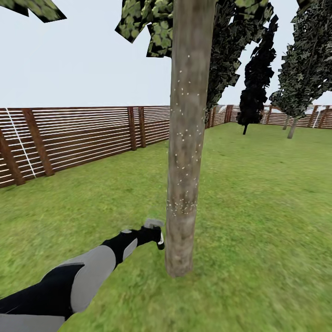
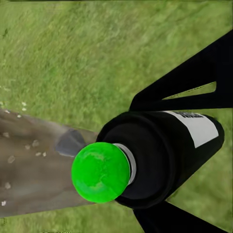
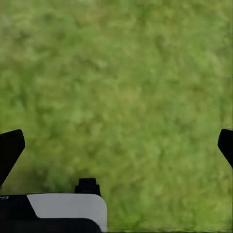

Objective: In the garden, pick up the pesticide atomizer on the floor and spray pesticide onto both trees until each tree trunk is fully covered.

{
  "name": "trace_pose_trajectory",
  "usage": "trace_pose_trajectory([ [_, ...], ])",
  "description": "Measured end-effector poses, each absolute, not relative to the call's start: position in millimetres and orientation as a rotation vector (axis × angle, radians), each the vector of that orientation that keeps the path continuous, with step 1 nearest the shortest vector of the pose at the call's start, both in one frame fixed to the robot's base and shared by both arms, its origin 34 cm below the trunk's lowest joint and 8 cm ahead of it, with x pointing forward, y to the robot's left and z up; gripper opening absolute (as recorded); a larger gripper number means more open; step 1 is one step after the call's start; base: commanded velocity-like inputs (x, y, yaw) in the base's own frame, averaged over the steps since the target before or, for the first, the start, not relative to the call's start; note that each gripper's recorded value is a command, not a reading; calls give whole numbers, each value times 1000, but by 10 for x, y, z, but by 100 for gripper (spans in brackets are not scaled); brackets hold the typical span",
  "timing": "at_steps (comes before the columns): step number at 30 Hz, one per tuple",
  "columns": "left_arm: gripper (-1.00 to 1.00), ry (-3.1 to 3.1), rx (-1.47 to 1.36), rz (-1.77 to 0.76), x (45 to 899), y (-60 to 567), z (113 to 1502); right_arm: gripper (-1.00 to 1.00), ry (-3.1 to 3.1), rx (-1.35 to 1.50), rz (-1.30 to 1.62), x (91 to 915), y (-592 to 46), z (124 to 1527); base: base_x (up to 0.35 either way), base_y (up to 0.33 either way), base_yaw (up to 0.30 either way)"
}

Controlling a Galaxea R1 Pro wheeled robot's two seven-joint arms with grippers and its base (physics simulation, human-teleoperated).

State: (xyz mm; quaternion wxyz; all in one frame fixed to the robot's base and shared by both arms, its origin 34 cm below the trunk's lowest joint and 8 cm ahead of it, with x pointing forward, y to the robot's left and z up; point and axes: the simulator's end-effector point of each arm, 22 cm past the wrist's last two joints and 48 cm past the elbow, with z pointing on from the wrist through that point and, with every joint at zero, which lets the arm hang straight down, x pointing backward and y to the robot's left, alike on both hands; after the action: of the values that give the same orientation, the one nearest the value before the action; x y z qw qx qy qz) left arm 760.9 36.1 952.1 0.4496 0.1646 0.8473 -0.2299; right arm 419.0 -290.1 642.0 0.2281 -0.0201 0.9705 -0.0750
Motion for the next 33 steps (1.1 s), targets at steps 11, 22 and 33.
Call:
trace_pose_trajectory([
  [11,-100,2106,368,-525,7471,728,9185,100,2690,-58,-207,4055,-2903,6375,133,212,0],
  [22,-100,2111,367,-526,7467,731,9171,100,2694,-60,-207,4024,-2903,6362,89,333,-144],
  [33,-100,2113,367,-526,7464,731,9170,100,2695,-60,-206,4016,-2898,6360,34,350,-194],
])
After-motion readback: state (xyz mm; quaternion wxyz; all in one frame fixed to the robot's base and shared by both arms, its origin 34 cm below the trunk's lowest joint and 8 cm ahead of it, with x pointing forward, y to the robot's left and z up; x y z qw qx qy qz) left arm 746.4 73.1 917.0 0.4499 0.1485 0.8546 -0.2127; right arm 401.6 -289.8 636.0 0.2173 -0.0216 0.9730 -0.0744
